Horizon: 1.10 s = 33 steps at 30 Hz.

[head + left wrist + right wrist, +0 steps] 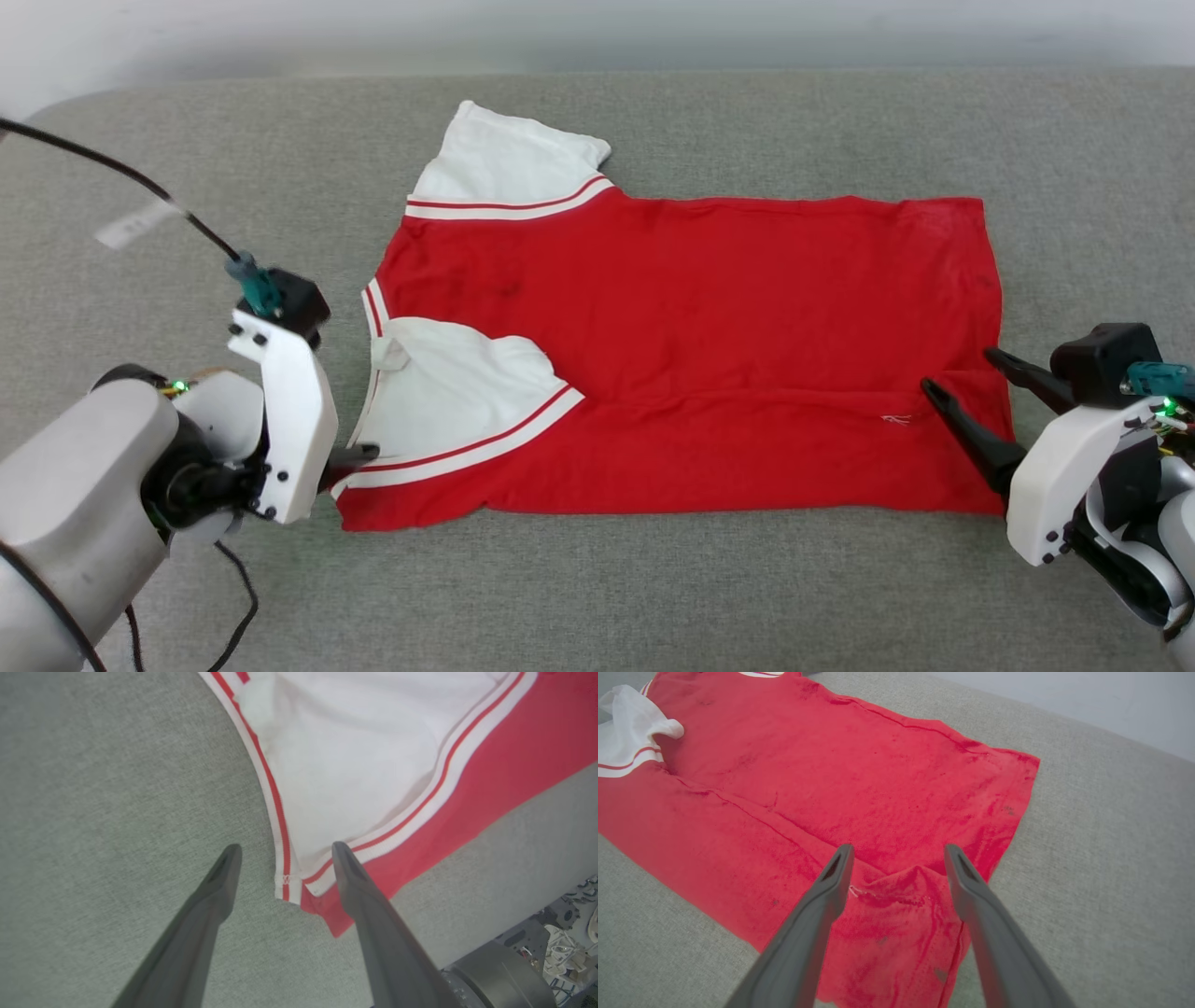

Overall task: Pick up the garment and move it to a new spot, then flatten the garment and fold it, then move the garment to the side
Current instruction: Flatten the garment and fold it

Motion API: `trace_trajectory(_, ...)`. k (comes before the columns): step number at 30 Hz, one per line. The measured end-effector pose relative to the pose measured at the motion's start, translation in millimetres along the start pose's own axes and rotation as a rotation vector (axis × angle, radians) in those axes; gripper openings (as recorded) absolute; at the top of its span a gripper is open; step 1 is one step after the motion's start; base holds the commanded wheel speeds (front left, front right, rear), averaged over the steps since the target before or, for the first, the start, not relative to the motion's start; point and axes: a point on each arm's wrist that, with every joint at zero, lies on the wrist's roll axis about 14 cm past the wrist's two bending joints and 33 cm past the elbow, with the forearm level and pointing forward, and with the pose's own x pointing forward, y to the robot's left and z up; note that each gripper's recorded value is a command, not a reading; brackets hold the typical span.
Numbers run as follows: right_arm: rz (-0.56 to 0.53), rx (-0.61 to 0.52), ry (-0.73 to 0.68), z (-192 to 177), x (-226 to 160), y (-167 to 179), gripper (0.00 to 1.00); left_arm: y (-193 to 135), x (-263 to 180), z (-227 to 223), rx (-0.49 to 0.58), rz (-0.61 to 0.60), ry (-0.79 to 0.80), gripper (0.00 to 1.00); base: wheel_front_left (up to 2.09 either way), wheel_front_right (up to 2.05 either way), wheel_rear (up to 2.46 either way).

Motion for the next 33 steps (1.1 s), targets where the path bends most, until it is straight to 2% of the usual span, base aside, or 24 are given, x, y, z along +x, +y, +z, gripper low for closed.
trace_trajectory(6, -0.013, 0.003, 0.015, -2, 1, -7, 1.0, -4, 25, -37, -0.025, -0.021, 0.159, 1.0, 0.0, 0.0, 0.0)
trace_trajectory(10, -0.014, 0.006, 0.028, -5, 2, -8, 1.0, -5, 33, -45, -0.041, -0.031, 0.202, 1.0, 0.0, 0.0, 0.0)
trace_trajectory(11, -0.014, 0.006, 0.031, -4, 2, -8, 1.0, -4, 34, -45, -0.045, -0.03, 0.206, 0.44, 0.0, 0.0, 0.0)
trace_trajectory(12, -0.014, 0.002, 0.031, -3, 2, -9, 1.0, -5, 35, -46, -0.041, -0.032, 0.208, 0.0, 0.0, 0.0, 0.0)
trace_trajectory(18, -0.038, -0.105, 0.029, 30, -4, -26, 1.0, -13, 31, -42, -0.017, -0.043, 0.174, 0.0, 0.0, 0.0, 0.0)
trace_trajectory(23, -0.05, -0.197, 0.173, 41, -15, -40, 1.0, -15, 19, -35, 0.033, -0.026, 0.12, 0.0, 0.0, 0.0, 0.0)
trace_trajectory(29, -0.031, -0.18, 0.527, 4, -31, -45, 1.0, -15, 6, -28, 0.069, -0.015, 0.073, 0.0, 0.0, 0.0, 0.0)
trace_trajectory(33, -0.015, -0.085, 0.683, -25, -33, -45, 1.0, -17, 6, -25, 0.081, -0.023, 0.057, 0.0, 0.0, 0.0, 0.0)
